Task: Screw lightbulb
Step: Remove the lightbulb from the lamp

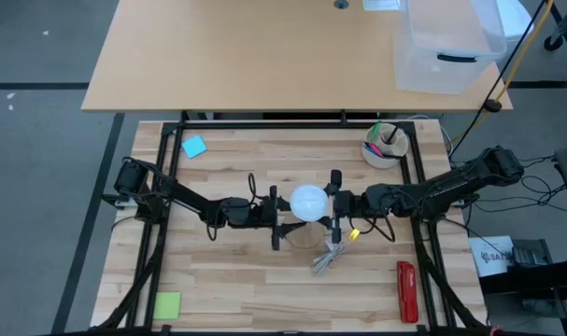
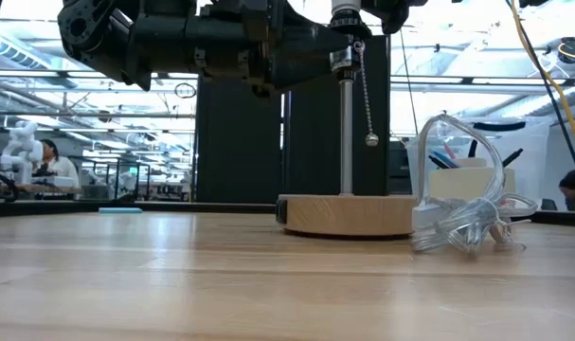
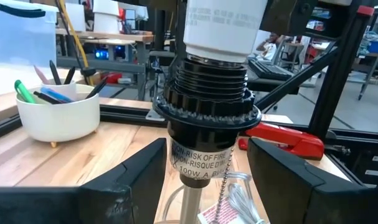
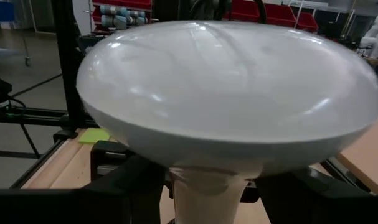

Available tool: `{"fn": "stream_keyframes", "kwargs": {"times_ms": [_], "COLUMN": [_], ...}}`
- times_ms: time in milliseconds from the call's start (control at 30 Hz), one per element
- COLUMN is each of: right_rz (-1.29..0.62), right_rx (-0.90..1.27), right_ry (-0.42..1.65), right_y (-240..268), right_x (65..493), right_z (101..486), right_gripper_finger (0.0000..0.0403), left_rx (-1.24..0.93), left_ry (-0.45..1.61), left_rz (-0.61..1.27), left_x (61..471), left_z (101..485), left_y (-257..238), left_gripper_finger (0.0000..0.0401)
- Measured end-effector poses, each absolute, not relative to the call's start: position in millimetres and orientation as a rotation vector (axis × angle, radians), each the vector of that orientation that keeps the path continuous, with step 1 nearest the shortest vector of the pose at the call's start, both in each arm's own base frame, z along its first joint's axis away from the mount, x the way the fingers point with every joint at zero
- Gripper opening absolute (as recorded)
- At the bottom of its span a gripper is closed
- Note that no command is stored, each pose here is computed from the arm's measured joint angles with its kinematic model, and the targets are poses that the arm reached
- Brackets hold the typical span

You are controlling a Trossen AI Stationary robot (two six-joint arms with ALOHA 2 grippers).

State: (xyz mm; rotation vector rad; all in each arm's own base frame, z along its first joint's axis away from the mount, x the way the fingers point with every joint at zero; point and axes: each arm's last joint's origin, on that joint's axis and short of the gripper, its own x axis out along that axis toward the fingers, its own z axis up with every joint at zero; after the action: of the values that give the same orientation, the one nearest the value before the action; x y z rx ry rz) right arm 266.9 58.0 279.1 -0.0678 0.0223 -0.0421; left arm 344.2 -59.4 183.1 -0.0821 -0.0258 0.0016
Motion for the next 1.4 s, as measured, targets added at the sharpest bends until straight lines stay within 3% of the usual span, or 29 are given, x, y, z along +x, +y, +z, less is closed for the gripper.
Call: {"fn": "stream_keyframes", "kwargs": {"times_ms": [767,1200,1400], "right_rz": [0.01,-0.017,-0.07], "right_rx": [-0.016,0.0,0.05], "right_ry": [0.153,0.359,0.381], "right_y": [58.5,47.3,58.3], "right_x": [262.5,185.3,179.4], "right_z": [269.5,306.8,296.5], "right_gripper_finger": [0.029,0.029,0.029], "left_rx": [-0.069,-0.068,-0.07], "left_ry": [0.027,0.041,0.04], "left_rz": [0.01,0.013,0.034], "left_x": [344.4,344.4,344.4], "left_z": [178.0,176.6,176.6], "left_y": [-58.3,-57.7,-57.0], "left_gripper_finger": [0.0229,0.0229,0.0229]}}
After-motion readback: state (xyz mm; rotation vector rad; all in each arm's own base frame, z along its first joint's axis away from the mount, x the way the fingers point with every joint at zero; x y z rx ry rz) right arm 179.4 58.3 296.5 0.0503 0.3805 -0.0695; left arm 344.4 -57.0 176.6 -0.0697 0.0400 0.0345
